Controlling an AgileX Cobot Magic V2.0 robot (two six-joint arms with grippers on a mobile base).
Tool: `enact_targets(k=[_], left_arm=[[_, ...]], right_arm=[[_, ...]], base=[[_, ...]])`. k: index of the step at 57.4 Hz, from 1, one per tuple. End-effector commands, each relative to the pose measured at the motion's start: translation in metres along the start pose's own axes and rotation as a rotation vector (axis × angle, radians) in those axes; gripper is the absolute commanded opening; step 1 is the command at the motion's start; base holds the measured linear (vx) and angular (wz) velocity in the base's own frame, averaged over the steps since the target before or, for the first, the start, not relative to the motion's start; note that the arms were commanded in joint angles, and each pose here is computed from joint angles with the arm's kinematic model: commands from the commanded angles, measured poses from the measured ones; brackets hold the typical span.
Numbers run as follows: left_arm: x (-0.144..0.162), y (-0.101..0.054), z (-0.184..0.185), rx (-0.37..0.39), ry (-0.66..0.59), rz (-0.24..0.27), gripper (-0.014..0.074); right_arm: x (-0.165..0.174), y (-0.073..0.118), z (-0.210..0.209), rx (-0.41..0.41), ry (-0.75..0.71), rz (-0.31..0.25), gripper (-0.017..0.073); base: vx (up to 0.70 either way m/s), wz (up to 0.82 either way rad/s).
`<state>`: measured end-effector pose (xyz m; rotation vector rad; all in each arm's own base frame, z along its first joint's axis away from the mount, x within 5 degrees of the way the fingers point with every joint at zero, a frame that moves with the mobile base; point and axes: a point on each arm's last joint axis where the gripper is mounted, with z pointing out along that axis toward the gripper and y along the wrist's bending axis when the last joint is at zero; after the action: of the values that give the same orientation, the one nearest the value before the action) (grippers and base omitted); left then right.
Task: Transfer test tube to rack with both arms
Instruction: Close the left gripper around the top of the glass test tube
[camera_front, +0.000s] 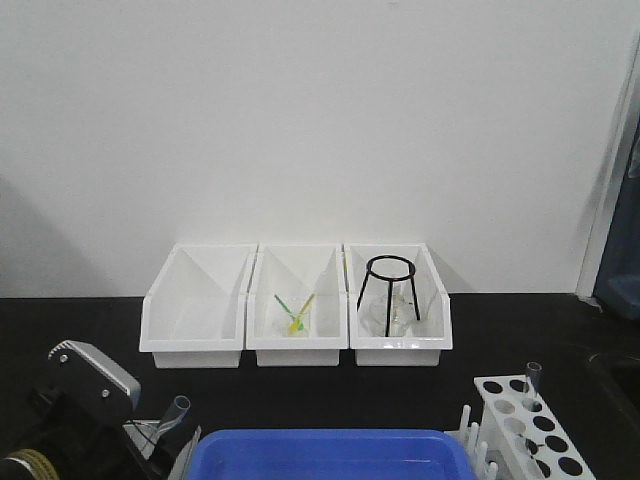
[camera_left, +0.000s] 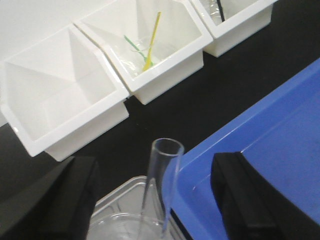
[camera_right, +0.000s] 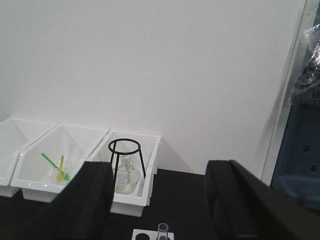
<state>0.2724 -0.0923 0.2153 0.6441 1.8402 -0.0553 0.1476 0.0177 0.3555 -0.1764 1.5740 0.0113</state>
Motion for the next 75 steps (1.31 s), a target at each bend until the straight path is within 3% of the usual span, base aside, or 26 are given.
enact_targets(k=[1, 33, 41, 58, 66, 75], left_arm=[[-0.020, 0.002, 0.001, -0.019, -0.127, -0.009, 0.0585], [-0.016, 0.003, 0.036, -0.015, -0.105, -0.023, 0.0568], [-0.017, 0.004, 0.037, -0.017, -0.119, -0.022, 0.0451], [-0.019, 0.004, 0.036, -0.019, -0.136, -0.021, -0.0003], [-0.026, 0.006, 0.032, -0.028, -0.174, -0.019, -0.0008], [-0.064, 0.017, 0.002, -0.073, -0.310, -0.009, -0.0008]], right_arm=[[-0.021, -0.002, -0.002, 0.010, -0.128, -0.021, 0.0449], [-0.021, -0.002, -0.002, 0.010, -0.127, -0.021, 0.0449], [-0.021, -0.002, -0.002, 0.010, -0.127, -0.021, 0.0449], [-0.021, -0.002, -0.002, 0.010, -0.127, -0.021, 0.0449], [-0.021, -0.002, -0.002, 0.011, -0.131, -0.021, 0.0449], [-0.021, -0.002, -0.002, 0.011, -0.131, -0.019, 0.0449]], base=[[0.00, 0.00], [0.00, 0.00], [0.00, 0.00], [0.00, 0.00], [0.00, 0.00], [0.00, 0.00]])
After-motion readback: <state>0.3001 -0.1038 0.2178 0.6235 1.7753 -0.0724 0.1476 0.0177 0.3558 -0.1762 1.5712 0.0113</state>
